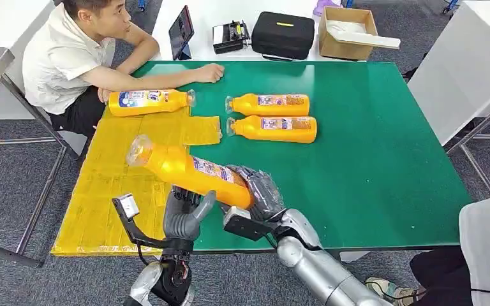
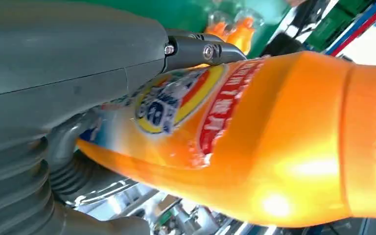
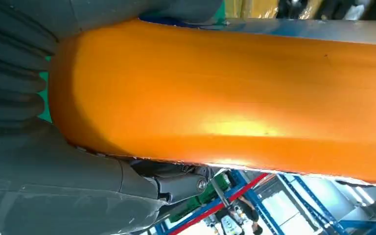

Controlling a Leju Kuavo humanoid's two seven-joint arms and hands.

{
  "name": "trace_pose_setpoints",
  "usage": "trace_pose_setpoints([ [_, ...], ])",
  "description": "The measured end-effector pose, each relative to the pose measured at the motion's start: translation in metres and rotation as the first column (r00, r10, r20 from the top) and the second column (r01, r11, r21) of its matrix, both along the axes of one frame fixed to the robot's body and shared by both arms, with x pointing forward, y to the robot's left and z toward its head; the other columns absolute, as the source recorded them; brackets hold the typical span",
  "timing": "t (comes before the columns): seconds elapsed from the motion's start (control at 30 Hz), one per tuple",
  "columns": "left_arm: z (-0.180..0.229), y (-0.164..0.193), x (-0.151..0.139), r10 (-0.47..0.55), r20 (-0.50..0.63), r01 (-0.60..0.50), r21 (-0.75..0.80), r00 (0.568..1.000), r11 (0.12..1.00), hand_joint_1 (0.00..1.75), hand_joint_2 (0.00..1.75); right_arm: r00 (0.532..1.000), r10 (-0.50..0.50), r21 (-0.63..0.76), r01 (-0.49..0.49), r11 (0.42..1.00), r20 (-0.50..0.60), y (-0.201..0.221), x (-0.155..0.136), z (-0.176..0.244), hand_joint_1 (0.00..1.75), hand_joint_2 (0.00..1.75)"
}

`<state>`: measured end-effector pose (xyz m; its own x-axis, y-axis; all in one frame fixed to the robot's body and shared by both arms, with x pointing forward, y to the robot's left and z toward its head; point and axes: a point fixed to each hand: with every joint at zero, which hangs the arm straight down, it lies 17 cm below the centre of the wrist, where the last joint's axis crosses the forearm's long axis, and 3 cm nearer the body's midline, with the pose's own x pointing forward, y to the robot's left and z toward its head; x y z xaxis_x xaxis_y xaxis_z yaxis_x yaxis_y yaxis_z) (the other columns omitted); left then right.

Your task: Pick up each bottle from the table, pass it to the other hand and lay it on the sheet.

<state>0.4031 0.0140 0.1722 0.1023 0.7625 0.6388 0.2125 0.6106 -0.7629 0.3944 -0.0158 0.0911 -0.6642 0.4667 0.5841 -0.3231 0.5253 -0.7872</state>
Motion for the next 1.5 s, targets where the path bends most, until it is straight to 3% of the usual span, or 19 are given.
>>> trace_pose_setpoints([
  [0.23, 0.002, 0.003, 0.001, 0.010, 0.005, -0.010, -0.004, 1.000, 1.000, 0.00, 1.75, 1.000, 0.003, 0.002, -0.003, 1.000, 0.000, 0.001, -0.001, 0.000, 1.55, 1.75],
  [0.37, 0.038, 0.032, 0.014, 0.096, 0.066, -0.089, -0.092, 0.993, 0.992, 0.00, 1.75, 0.998, 0.045, 0.015, -0.044, 0.999, -0.034, 0.014, -0.010, -0.001, 1.64, 1.75],
  [0.5, 0.052, 0.036, 0.014, 0.089, 0.094, -0.074, -0.157, 0.992, 0.985, 0.00, 1.75, 0.997, 0.075, 0.022, -0.074, 0.997, -0.030, 0.022, -0.016, 0.001, 1.61, 1.75],
  [0.53, 0.052, 0.036, 0.013, 0.084, 0.095, -0.067, -0.163, 0.992, 0.984, 0.42, 1.75, 0.997, 0.076, 0.021, -0.075, 0.997, -0.030, 0.022, -0.016, 0.001, 1.61, 1.75],
  [0.57, 0.053, 0.035, 0.013, 0.077, 0.093, -0.060, -0.170, 0.993, 0.984, 1.62, 1.75, 0.997, 0.076, 0.021, -0.076, 0.997, -0.031, 0.022, -0.016, 0.000, 1.61, 1.75],
  [0.6, 0.053, 0.034, 0.013, 0.065, 0.093, -0.048, -0.175, 0.994, 0.983, 1.75, 1.75, 0.996, 0.079, 0.023, -0.078, 0.997, -0.030, 0.022, -0.017, 0.001, 1.62, 1.75],
  [0.87, 0.053, 0.026, 0.010, 0.022, 0.114, -0.001, -0.178, 0.993, 0.984, 1.75, 1.75, 0.996, 0.083, 0.038, -0.082, 0.996, -0.032, 0.021, -0.016, 0.003, 1.61, 1.75],
  [0.93, 0.052, 0.026, 0.011, 0.021, 0.115, -0.001, -0.172, 0.993, 0.985, 1.75, 1.75, 0.996, 0.081, 0.040, -0.080, 0.996, -0.032, 0.021, -0.016, 0.003, 1.48, 1.75],
  [1.17, 0.052, 0.027, 0.012, 0.049, 0.137, -0.029, -0.141, 0.989, 0.990, 1.75, 1.75, 0.989, 0.077, 0.122, -0.062, 0.991, -0.124, 0.015, -0.014, 0.001, 1.40, 1.75],
  [1.2, 0.052, 0.027, 0.012, 0.053, 0.139, -0.035, -0.135, 0.989, 0.990, 1.75, 1.75, 0.988, 0.077, 0.133, -0.059, 0.989, -0.137, 0.014, -0.014, 0.000, 1.31, 1.75],
  [1.23, 0.052, 0.027, 0.012, 0.055, 0.138, -0.036, -0.132, 0.989, 0.991, 1.75, 1.75, 0.987, 0.078, 0.140, -0.058, 0.988, -0.144, 0.013, -0.015, -0.001, 0.00, 1.75],
  [1.3, 0.052, 0.026, 0.011, 0.055, 0.142, -0.037, -0.125, 0.988, 0.991, 1.75, 1.75, 0.985, 0.078, 0.149, -0.055, 0.987, -0.154, 0.012, -0.015, -0.001, 0.00, 1.75],
  [1.33, 0.053, 0.025, 0.010, 0.056, 0.148, -0.039, -0.118, 0.987, 0.992, 1.75, 1.75, 0.985, 0.074, 0.157, -0.049, 0.986, -0.157, 0.011, -0.014, 0.000, 0.00, 0.00],
  [1.5, 0.053, 0.020, 0.007, 0.050, 0.159, -0.036, -0.088, 0.986, 0.995, 1.75, 1.75, 0.986, 0.024, 0.190, 0.008, 0.982, -0.167, 0.003, -0.010, -0.001, 0.00, 0.00],
])
